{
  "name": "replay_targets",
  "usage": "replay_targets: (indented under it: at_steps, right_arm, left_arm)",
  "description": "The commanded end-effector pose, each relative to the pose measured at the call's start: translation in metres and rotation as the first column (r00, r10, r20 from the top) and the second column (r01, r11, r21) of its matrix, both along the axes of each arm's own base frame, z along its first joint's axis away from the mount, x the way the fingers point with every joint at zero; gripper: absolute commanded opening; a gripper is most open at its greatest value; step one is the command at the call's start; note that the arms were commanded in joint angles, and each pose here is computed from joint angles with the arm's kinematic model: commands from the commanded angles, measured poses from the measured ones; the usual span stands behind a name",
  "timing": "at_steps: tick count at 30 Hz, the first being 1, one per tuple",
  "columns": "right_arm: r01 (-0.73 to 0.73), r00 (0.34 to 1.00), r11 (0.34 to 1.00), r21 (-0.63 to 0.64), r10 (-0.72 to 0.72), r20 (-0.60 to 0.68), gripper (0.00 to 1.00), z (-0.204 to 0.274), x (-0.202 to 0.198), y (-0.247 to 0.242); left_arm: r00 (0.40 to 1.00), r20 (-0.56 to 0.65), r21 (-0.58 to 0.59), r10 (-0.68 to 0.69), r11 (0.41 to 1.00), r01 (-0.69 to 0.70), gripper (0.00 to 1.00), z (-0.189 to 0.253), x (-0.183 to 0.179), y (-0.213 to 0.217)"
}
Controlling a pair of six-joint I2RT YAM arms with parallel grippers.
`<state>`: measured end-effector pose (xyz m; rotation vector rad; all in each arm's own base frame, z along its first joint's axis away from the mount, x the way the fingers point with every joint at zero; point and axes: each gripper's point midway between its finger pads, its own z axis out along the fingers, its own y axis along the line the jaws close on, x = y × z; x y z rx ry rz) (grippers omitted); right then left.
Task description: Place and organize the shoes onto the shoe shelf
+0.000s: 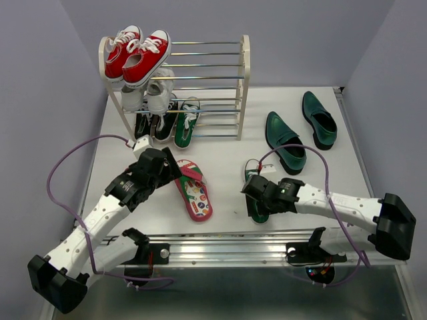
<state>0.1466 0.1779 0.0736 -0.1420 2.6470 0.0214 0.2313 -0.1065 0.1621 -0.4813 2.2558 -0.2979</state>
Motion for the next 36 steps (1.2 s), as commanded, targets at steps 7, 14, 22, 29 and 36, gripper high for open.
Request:
replay_targets:
  at_steps: [7,14,22,29,36]
  right_arm:
    - [0.041,0.999,0.999,-0.005,-0.041,0.014,0.8,-0.013,0.004,0.004]
    - [0.039,0.999,0.999,0.025,-0.039,-0.002,0.7,-0.02,0.001,0.008]
    - [0.063,0.998,0.998,0.017,-0.063,-0.005,0.51,-0.025,0.0,0.003]
    - [0.088,0.996,0.996,0.028,-0.088,0.025,0.01,-0.014,0.003,-0.001]
    - [0.03,0.988,0.996,0.079,-0.042,0.152,0.01,0.026,0.021,0.013]
  left_arm:
    - [0.999,0.043,-0.025,-0.001,1.0,0.003,0.99,0.006,-0.001,0.0]
    - [0.999,0.049,-0.027,0.013,1.0,-0.012,0.99,0.007,-0.002,0.003]
    - [0.993,0.101,-0.068,0.058,0.996,-0.051,0.99,0.017,-0.004,0.009]
    - [0.994,0.099,-0.072,0.052,0.996,-0.045,0.99,0.017,-0.004,0.008]
    - [0.995,0.091,-0.067,0.044,0.997,-0.038,0.99,0.015,-0.003,0.006]
